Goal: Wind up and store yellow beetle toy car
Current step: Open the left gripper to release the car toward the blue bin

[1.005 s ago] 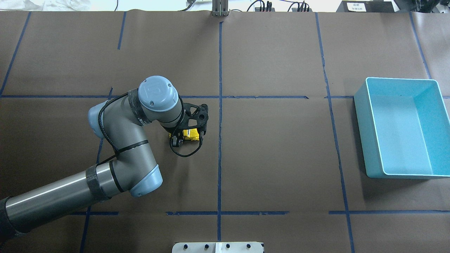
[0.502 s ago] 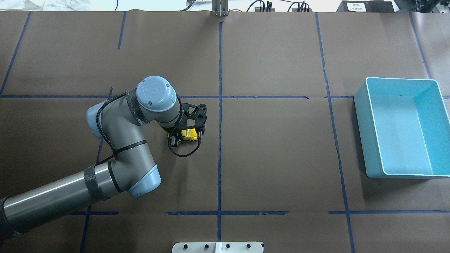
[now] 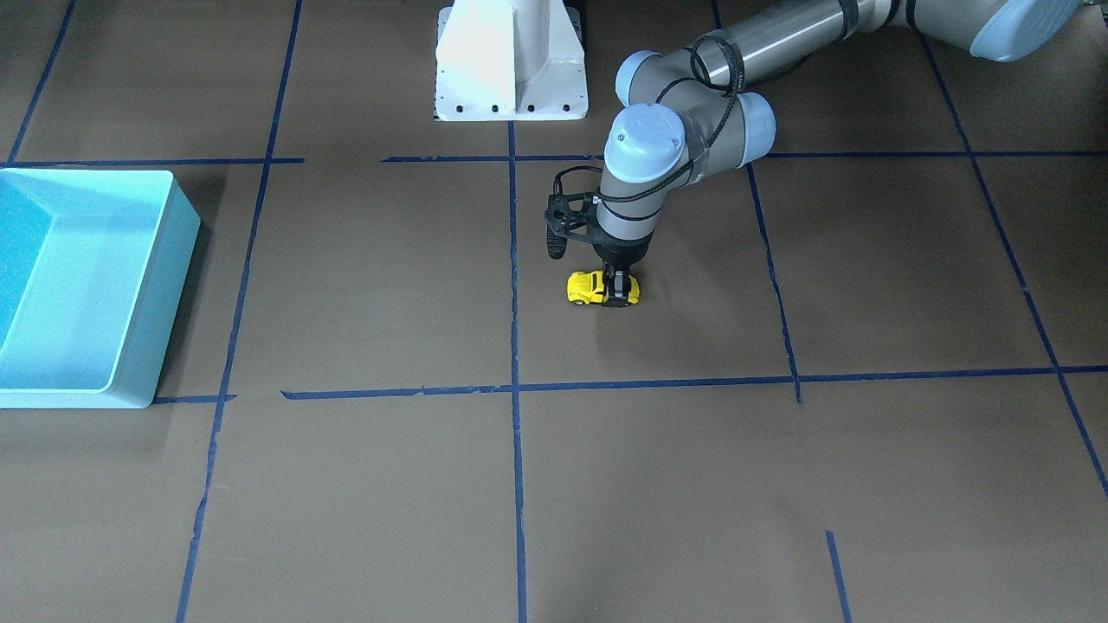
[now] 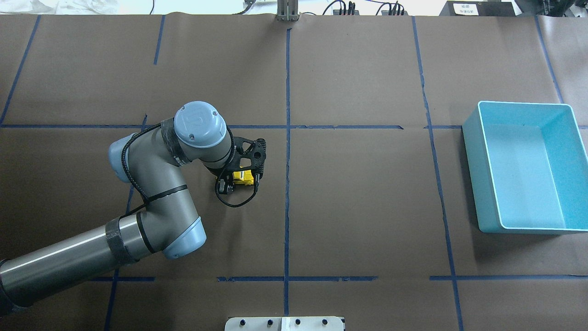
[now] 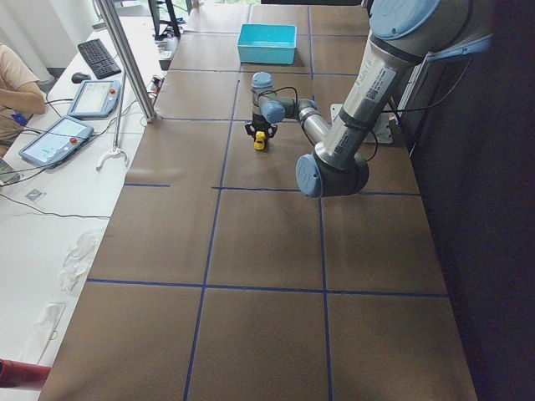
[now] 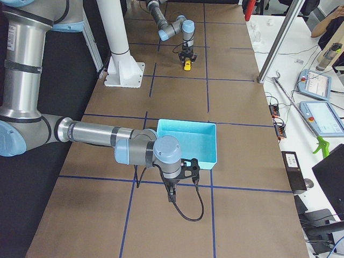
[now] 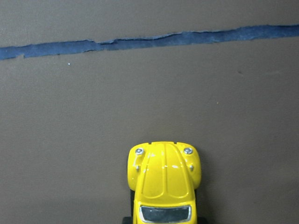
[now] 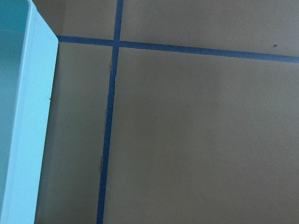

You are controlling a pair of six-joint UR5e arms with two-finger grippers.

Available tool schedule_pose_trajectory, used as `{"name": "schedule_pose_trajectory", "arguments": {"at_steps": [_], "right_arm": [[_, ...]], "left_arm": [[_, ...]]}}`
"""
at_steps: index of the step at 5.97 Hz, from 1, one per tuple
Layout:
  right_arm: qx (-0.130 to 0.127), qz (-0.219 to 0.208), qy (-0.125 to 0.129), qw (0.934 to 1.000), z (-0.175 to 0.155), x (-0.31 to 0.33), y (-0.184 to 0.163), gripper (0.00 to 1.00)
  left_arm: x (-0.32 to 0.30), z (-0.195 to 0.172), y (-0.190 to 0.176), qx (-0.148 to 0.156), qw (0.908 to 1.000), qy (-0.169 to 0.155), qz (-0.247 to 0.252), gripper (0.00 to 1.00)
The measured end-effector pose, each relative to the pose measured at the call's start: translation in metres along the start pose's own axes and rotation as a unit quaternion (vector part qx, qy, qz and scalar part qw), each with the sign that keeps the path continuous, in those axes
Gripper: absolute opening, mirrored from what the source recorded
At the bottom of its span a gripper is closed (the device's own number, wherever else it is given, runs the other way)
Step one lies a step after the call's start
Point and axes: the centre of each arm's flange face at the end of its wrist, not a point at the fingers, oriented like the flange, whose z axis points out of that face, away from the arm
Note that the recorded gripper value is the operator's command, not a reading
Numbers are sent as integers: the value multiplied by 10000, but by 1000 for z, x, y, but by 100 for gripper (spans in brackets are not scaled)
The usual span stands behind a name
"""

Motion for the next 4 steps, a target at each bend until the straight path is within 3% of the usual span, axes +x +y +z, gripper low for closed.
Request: {"name": "schedule_pose_trajectory", "arguments": {"at_steps": [4], "right_arm": [[2,-2,0,10000,0,0,0,100]], "left_arm": [[-3,-9,6,41,10000,-64,-18,100]]}}
